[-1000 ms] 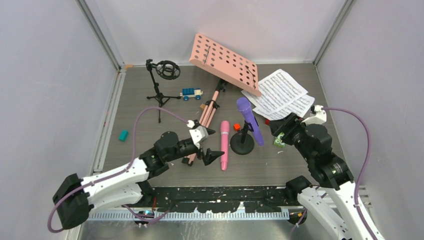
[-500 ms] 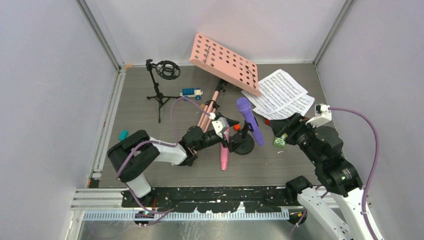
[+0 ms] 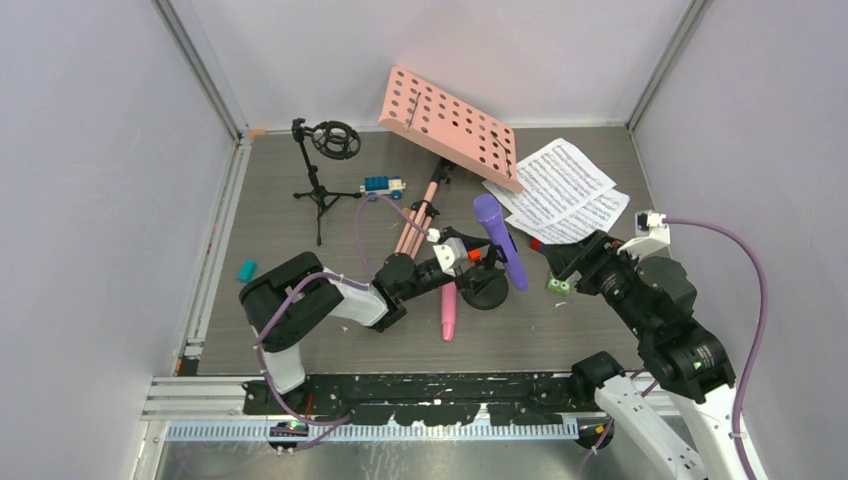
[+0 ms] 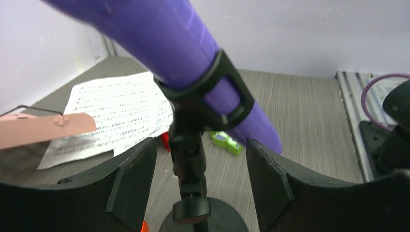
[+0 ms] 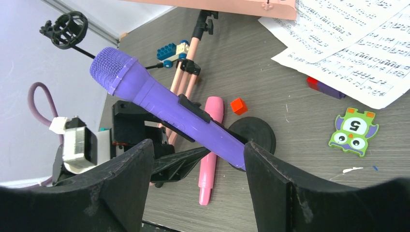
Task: Pack up the instrument practice props
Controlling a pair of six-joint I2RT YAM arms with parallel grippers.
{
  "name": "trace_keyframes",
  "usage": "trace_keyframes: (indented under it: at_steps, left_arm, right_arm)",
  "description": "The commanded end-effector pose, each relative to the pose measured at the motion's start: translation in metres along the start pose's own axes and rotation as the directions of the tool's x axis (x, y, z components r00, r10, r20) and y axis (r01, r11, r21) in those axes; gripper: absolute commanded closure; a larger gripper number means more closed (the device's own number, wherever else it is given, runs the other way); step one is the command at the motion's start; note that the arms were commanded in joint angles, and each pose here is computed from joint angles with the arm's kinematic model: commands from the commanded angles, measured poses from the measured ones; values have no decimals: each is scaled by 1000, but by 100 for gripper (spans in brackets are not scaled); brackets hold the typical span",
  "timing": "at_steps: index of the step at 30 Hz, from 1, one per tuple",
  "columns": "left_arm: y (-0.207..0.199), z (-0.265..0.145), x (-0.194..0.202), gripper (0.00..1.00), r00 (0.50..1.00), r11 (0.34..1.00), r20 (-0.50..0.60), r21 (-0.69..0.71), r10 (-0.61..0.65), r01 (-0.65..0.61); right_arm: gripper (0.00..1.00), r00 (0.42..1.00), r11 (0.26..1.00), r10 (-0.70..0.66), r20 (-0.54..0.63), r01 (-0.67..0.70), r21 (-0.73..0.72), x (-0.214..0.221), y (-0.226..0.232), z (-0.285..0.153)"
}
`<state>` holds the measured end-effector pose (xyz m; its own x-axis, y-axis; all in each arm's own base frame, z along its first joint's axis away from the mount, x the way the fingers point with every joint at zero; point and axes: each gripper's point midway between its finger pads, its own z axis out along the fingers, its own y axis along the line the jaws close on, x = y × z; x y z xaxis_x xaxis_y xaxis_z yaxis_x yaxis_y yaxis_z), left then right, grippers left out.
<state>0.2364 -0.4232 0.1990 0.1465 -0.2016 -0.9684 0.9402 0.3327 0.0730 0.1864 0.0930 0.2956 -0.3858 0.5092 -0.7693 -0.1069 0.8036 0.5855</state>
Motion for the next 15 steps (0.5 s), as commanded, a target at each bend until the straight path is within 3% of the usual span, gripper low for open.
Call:
trace_keyframes:
  at_steps: [1,15]
  left_arm:
    - [4,8,-10,34,994,996,61,-4,89,-89]
    - [9,23,-13,47,992,996,83,-8,94,-94]
  right_arm:
    - [27,999,999,-26,30,28,-43,-12,11,-11]
    - [27,1000,999,-1,10,1,-49,-8,13,-8]
